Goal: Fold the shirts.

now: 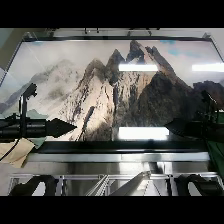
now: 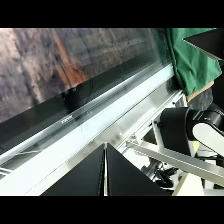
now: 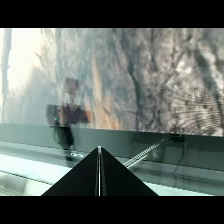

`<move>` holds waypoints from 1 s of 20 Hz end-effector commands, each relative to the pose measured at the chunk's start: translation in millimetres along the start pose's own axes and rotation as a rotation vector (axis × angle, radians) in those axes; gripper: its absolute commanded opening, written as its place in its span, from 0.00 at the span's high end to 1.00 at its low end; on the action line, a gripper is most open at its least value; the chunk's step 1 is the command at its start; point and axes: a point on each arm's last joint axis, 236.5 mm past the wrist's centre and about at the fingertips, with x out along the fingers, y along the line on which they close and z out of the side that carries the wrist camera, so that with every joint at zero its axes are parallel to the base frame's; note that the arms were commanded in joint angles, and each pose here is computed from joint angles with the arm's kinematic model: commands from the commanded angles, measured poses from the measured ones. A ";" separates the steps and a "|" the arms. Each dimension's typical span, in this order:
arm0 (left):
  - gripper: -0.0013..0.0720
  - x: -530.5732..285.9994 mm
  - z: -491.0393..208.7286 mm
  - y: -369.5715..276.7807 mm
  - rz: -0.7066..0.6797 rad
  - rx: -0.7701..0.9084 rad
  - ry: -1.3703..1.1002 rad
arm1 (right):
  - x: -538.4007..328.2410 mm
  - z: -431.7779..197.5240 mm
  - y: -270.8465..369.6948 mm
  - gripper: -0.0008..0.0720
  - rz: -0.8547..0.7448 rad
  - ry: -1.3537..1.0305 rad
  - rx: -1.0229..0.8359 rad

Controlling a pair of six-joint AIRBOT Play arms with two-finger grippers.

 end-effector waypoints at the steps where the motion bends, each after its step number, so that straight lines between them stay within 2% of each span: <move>1: 0.98 0.0 -0.3 0.1 0.000 0.000 0.000 | 0.0 -0.5 0.3 0.97 0.001 0.001 -0.001; 4: 0.98 -2.3 4.7 3.6 0.022 0.006 -0.016 | 0.1 -0.5 0.3 0.97 0.001 0.001 0.000; 5: 0.98 -11.0 11.0 15.0 0.093 0.003 -0.028 | 0.0 -0.5 0.3 0.97 0.001 0.001 -0.001; 6: 0.98 -31.4 21.1 35.5 0.227 -0.011 -0.049 | 0.0 -0.5 0.3 0.97 0.001 0.001 -0.001; 8: 0.98 -116.6 50.1 91.4 0.622 -0.034 -0.161 | 0.0 -0.5 0.3 0.97 0.001 0.001 -0.001; 9: 0.89 -169.0 60.9 112.0 0.815 -0.034 -0.227 | 0.1 -0.5 0.3 0.97 0.001 0.001 0.000; 10: 0.45 -217.5 70.1 127.7 0.970 -0.064 -0.311 | 0.0 -0.5 0.3 0.97 0.001 0.001 -0.001; 11: 0.01 -254.5 79.9 140.3 1.047 -0.155 -0.428 | 0.1 -0.5 0.3 0.97 0.001 0.001 0.000; 13: 0.01 -275.5 77.8 173.3 1.066 -0.307 -0.441 | 0.0 -0.5 0.3 0.97 0.001 0.002 -0.001; 15: 0.01 -273.1 54.3 217.6 1.081 -0.428 -0.310 | 0.0 -0.5 0.2 0.97 0.000 0.001 -0.001; 20: 0.01 -220.9 13.4 301.5 0.974 -0.613 -0.085 | -0.1 -0.3 0.4 0.97 0.001 0.000 -0.001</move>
